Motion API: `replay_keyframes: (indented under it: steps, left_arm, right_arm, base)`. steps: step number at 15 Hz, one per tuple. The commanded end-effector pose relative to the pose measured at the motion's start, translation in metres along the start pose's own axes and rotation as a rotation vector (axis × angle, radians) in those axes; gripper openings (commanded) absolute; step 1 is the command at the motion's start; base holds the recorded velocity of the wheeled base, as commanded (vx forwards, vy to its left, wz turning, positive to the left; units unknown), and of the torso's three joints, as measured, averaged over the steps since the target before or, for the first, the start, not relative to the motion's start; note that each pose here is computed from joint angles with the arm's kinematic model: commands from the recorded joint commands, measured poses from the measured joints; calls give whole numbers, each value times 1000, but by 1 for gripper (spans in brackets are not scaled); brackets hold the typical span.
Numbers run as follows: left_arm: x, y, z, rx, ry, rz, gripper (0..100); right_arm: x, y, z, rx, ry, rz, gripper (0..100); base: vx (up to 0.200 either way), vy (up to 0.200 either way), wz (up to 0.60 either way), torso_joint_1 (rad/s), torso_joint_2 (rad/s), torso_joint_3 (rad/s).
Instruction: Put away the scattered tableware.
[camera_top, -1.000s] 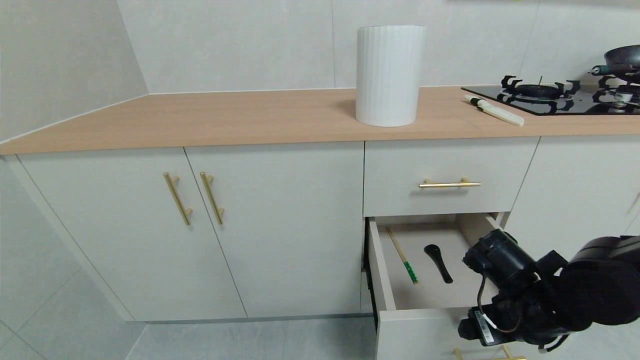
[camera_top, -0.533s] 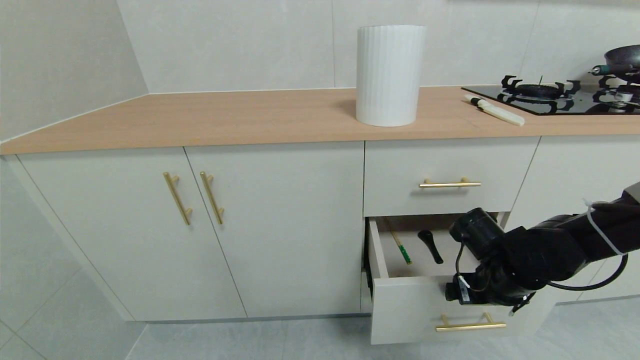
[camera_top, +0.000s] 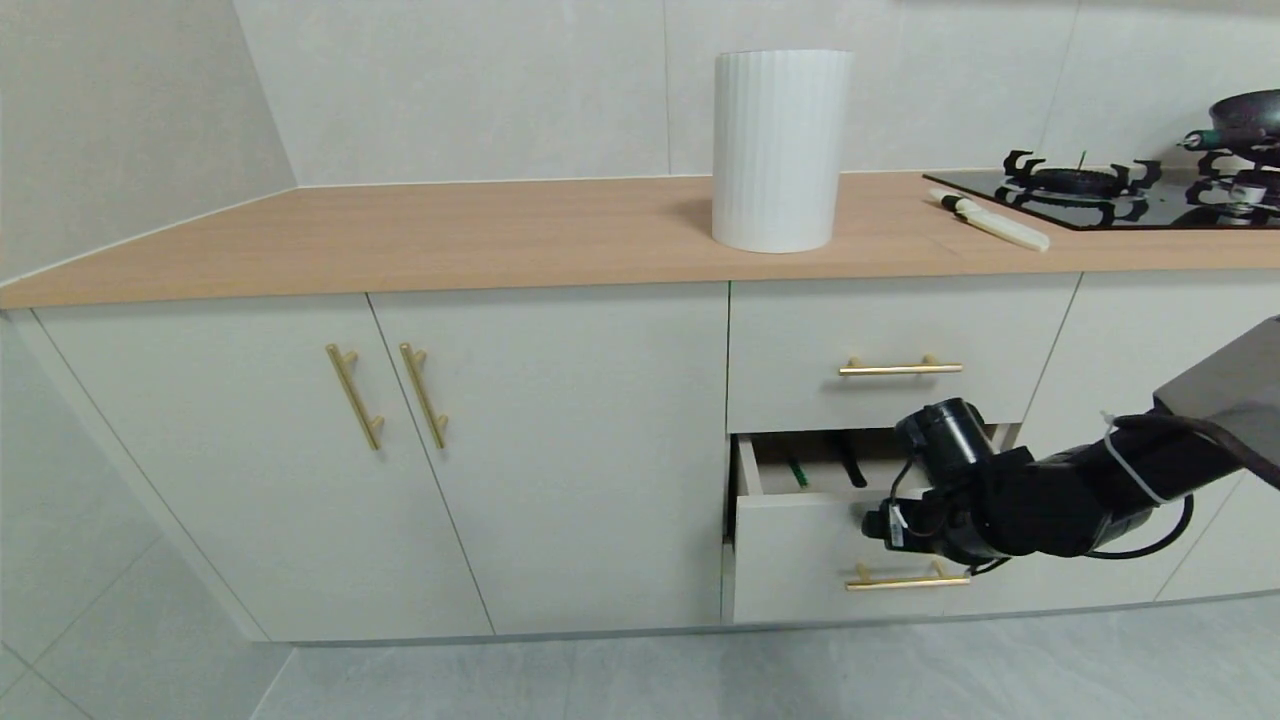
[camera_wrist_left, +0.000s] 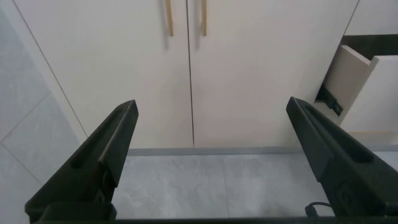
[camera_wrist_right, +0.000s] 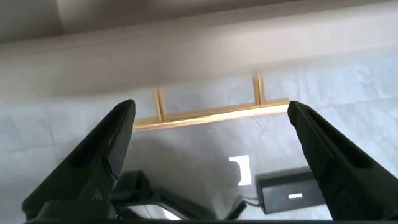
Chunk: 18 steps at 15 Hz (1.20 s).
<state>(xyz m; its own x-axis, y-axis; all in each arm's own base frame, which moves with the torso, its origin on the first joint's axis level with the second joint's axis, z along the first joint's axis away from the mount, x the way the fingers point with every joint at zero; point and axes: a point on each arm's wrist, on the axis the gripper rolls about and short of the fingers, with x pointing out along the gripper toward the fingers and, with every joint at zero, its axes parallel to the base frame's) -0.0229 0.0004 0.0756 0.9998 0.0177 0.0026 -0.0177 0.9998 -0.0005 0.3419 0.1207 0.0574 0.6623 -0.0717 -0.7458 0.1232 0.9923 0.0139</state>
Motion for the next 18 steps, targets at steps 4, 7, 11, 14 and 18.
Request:
replay_keyframes:
  steps: [4,7,11,14,18]
  left_arm:
    - [0,0,0,-1,1,1,100]
    - [0,0,0,0,1,1,100]
    - [0,0,0,-1,1,1,100]
    - [0,0,0,0,1,1,100]
    - [0,0,0,-1,1,1,100]
  right_arm:
    - [34,-3,2,0,-93,9,100]
    - [46,-4,12,-19,-226,33,100]
    - [60,-3,21,-10,-267,17,100]
    - [68,-2,30,10,-297,8,100]
    - [76,1,42,31,-336,5,100]
  base:
    - [0,0,0,0,0,0]
    - [0,0,0,0,0,0]
    - [0,0,0,0,0,0]
    - [0,0,0,0,0,0]
    - [0,0,0,0,0,0]
